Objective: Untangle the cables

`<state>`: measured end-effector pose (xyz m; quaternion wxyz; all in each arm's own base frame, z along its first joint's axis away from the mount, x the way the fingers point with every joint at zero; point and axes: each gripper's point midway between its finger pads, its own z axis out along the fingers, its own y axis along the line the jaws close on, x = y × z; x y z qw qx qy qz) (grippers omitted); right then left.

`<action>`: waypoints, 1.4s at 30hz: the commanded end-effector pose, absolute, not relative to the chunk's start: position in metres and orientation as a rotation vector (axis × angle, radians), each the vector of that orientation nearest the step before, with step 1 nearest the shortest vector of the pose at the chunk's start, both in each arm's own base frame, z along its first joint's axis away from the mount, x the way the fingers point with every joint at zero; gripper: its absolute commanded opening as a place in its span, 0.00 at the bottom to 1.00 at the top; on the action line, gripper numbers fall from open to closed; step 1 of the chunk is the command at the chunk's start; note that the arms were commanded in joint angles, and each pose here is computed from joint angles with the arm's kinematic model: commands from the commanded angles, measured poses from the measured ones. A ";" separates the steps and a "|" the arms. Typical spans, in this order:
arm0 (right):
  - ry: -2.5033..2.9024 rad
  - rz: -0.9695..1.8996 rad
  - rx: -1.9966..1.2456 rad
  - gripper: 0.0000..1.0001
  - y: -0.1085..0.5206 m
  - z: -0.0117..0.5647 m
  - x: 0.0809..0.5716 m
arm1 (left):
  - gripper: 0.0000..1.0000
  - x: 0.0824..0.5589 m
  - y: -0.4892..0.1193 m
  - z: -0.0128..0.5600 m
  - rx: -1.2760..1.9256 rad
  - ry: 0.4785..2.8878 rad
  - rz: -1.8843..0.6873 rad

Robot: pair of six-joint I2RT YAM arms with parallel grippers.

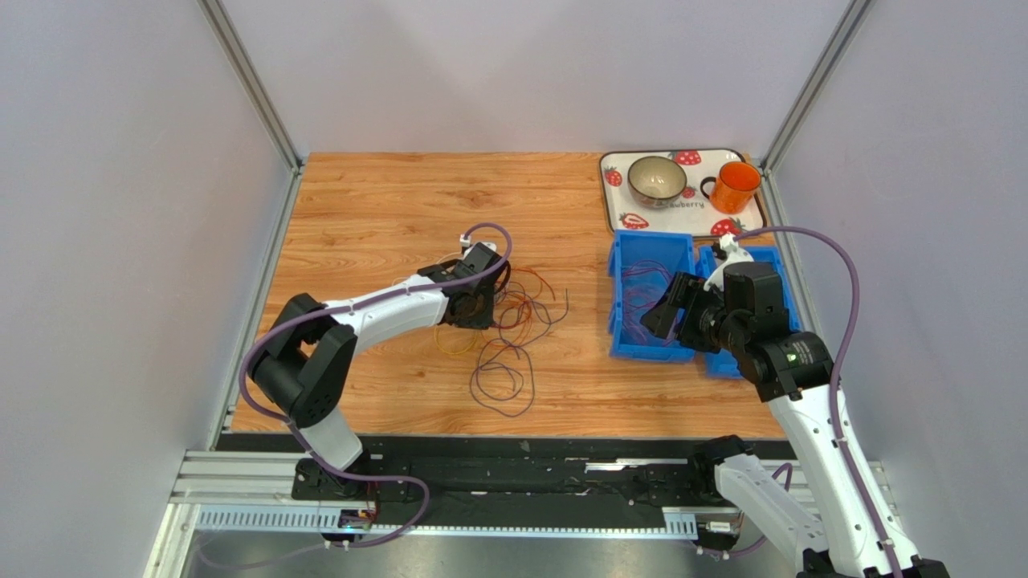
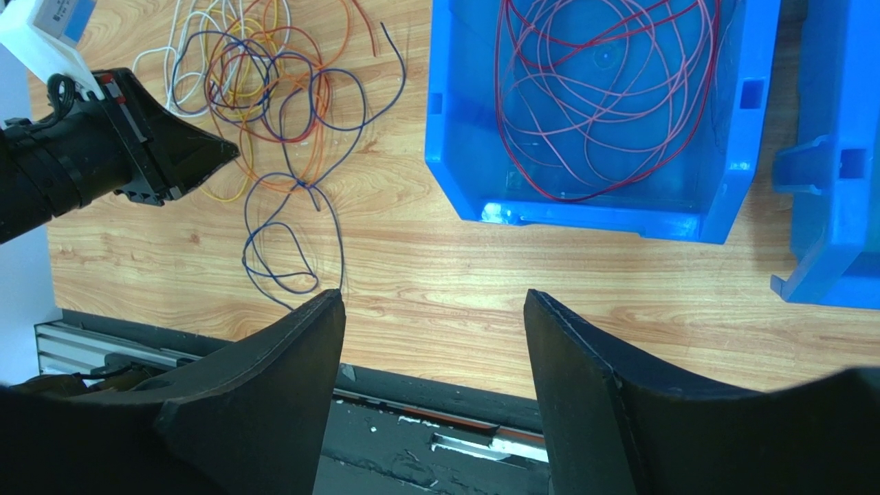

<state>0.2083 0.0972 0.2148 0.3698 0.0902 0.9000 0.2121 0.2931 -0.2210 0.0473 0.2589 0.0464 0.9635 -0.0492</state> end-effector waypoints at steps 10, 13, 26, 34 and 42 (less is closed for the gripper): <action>2.280 0.571 0.188 0.68 0.102 0.218 0.215 | 0.00 0.306 -0.225 0.132 0.135 2.464 -0.218; 2.277 0.578 0.188 0.68 0.103 0.219 0.215 | 0.00 0.306 -0.228 0.182 0.170 2.374 -0.296; 2.269 0.614 0.195 0.68 0.107 0.221 0.211 | 0.00 0.245 -0.253 0.511 0.528 1.636 -0.746; 2.265 0.627 0.194 0.68 0.107 0.221 0.205 | 0.00 0.263 -0.240 0.476 0.451 1.690 -0.611; 2.179 0.920 -0.046 0.69 0.150 0.250 0.195 | 0.00 0.252 -0.263 0.261 0.420 2.231 -0.626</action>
